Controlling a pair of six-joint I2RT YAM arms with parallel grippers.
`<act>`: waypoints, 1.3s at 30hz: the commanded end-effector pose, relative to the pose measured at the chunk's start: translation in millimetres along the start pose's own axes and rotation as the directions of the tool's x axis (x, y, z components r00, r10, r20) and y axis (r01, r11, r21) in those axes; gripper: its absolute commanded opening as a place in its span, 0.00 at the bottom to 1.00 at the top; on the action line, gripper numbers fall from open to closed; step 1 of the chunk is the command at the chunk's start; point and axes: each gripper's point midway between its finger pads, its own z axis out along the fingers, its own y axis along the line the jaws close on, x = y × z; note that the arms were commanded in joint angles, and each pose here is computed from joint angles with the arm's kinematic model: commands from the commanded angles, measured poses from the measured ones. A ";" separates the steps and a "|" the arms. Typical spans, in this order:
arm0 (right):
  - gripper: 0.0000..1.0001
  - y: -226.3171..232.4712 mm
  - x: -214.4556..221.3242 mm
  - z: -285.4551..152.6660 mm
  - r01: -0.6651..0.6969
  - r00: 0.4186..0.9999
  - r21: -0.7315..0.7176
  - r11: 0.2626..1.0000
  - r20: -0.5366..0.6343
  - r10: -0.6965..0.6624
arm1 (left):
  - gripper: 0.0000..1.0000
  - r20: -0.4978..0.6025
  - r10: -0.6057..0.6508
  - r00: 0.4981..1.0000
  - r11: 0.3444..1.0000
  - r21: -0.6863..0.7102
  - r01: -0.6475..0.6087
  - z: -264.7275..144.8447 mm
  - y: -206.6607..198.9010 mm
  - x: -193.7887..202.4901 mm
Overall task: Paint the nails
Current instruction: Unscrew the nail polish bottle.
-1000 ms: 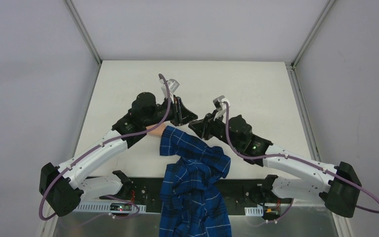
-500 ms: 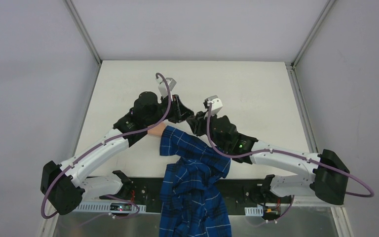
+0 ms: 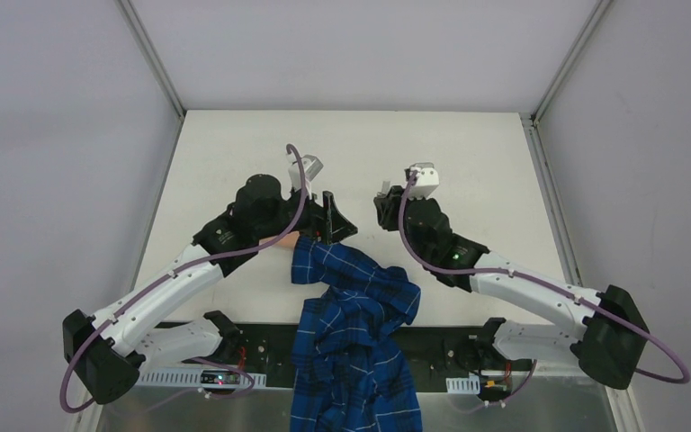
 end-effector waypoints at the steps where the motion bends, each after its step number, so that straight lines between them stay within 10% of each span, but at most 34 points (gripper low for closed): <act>1: 0.00 8.5 -4.8 -18.6 -0.091 0.995 -0.149 0.985 -0.054 0.083 | 0.81 0.070 0.081 0.994 0.995 0.047 -0.085 -17.0 -20.4 -24.3; 12: 0.00 88.9 -1.2 -129.1 -0.324 0.932 -0.705 0.631 -0.351 0.087 | 0.89 -0.003 0.133 0.991 0.900 0.419 -0.119 -35.2 -92.1 -17.0; 20: 0.00 76.7 -4.4 -123.1 -0.324 0.932 -0.599 0.732 -0.334 0.139 | 0.89 0.024 0.211 0.977 0.861 0.468 -0.198 -44.1 -99.9 -13.0; 39: 0.00 128.8 11.4 -168.1 -0.271 0.934 -0.850 0.451 -0.345 -0.090 | 0.91 -0.099 0.261 0.960 0.711 0.692 -0.122 -56.2 -128.5 7.2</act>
